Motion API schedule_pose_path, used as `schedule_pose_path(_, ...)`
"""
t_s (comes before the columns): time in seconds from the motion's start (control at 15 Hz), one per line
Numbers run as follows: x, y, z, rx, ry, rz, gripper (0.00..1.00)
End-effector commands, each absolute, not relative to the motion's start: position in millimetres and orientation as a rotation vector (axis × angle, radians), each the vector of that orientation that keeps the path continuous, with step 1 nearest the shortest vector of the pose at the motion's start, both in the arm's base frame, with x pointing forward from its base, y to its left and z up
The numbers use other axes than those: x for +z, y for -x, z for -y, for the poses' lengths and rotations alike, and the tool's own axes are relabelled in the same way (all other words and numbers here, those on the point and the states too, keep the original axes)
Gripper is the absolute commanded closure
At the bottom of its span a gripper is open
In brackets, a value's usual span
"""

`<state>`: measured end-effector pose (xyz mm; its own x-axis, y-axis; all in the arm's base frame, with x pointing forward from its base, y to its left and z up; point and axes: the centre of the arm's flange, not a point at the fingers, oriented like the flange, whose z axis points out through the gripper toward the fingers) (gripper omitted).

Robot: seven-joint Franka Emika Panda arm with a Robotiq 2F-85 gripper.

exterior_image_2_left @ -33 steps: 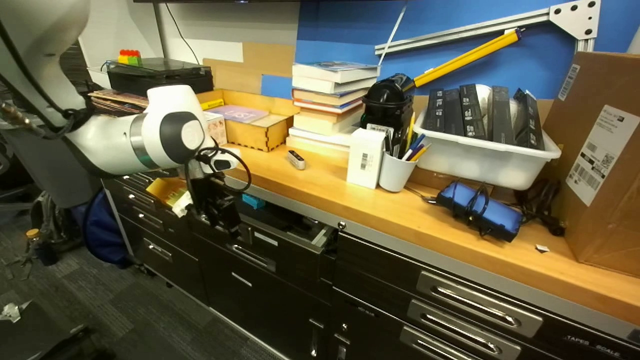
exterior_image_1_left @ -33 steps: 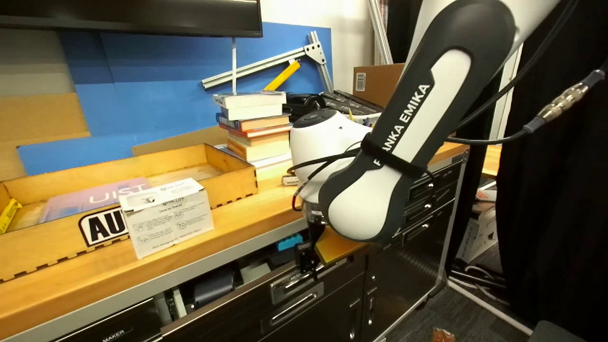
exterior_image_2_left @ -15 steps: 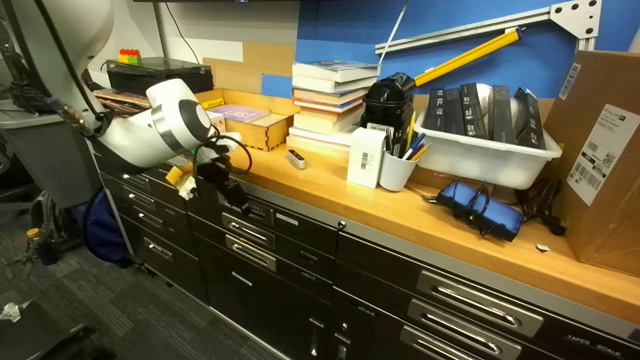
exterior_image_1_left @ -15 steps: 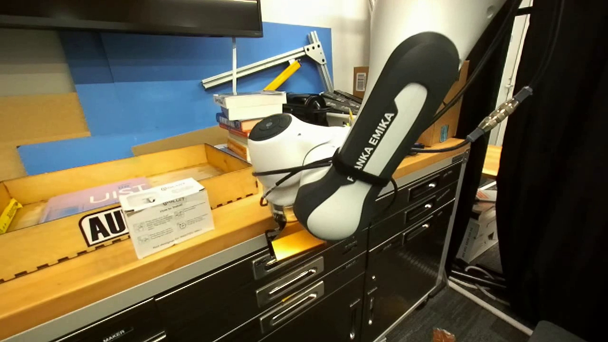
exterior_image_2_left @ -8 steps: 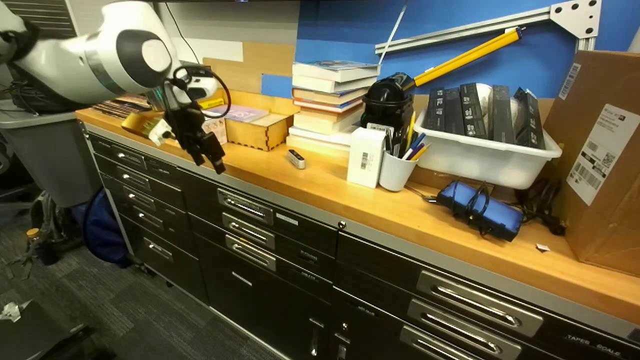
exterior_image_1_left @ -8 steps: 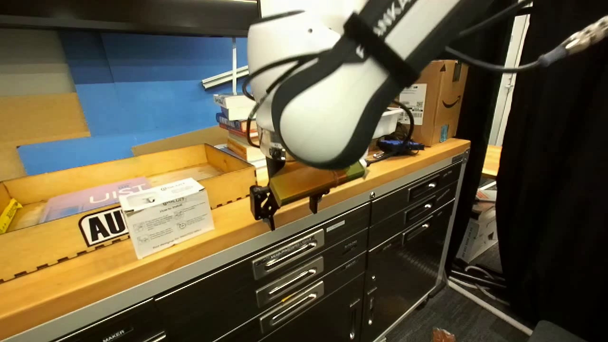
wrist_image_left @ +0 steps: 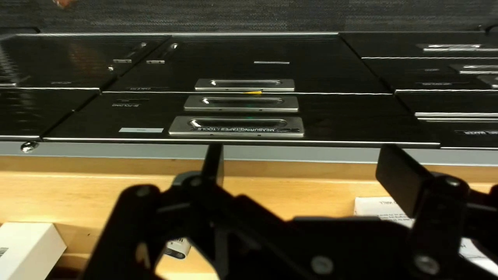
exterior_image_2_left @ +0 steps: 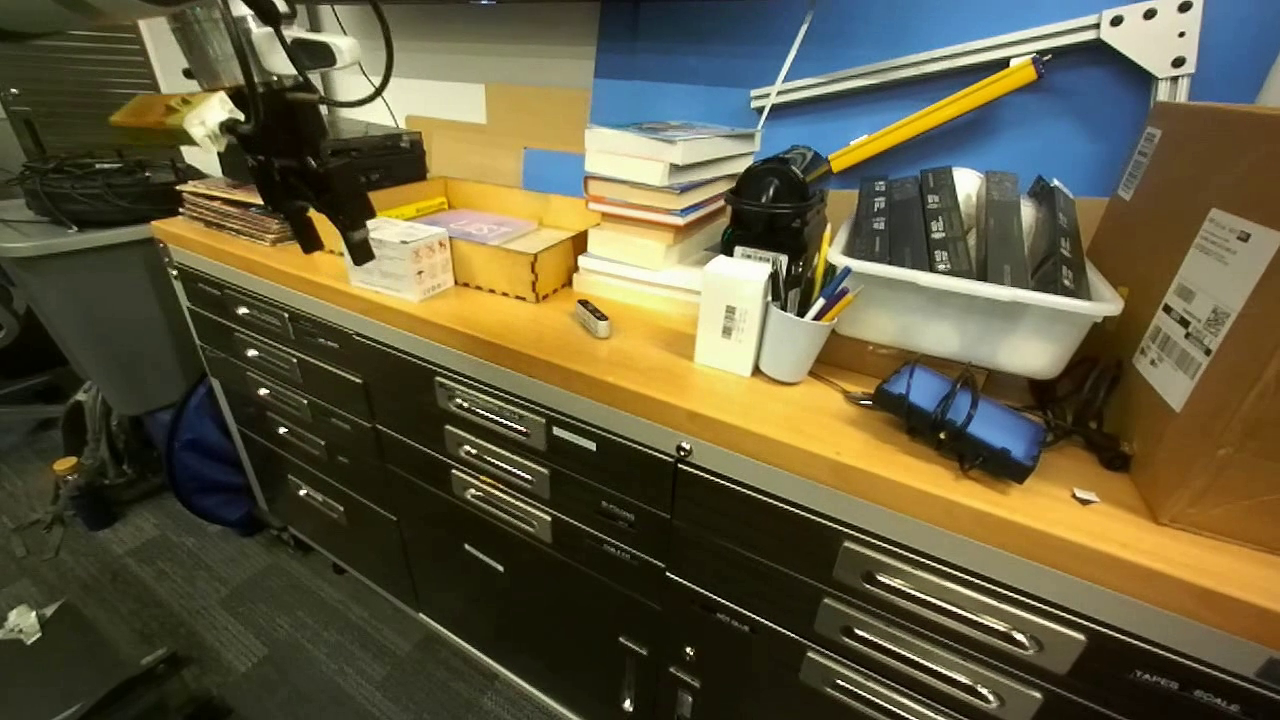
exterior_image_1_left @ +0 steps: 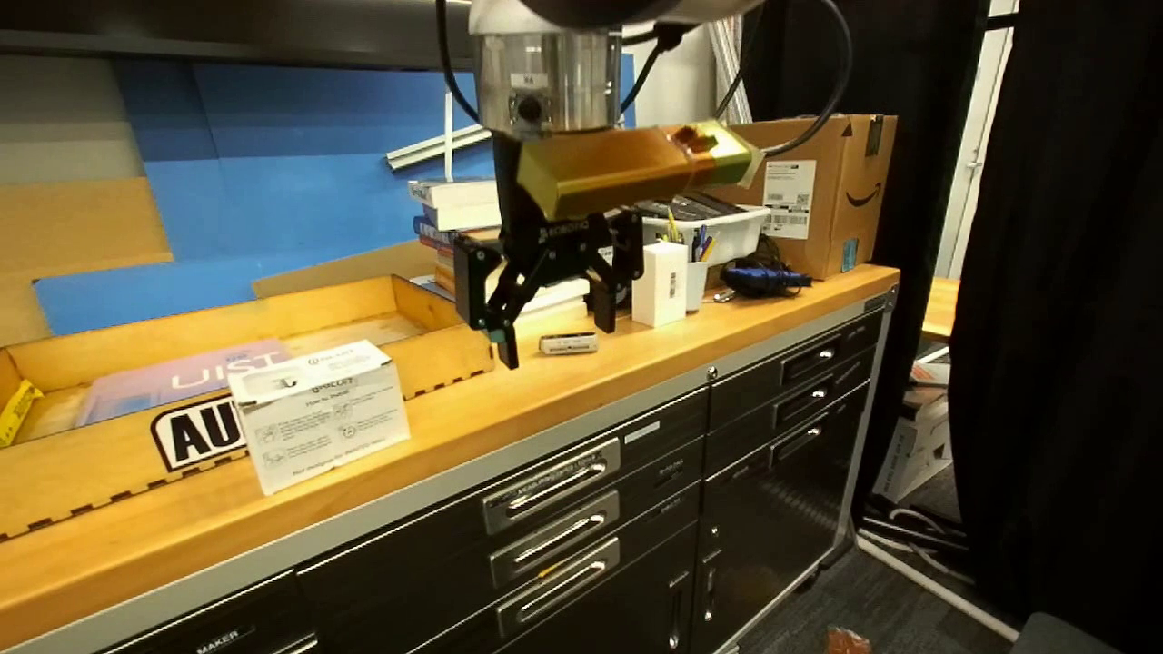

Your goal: Put the blue object inside the drawer then close the drawer.

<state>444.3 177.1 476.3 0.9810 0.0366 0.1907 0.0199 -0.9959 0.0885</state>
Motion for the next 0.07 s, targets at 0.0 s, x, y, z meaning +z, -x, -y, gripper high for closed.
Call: schedule_pose_path(0.0, 477.8, -443.7, -176.9, 0.297, -3.041, -0.048, 0.00)
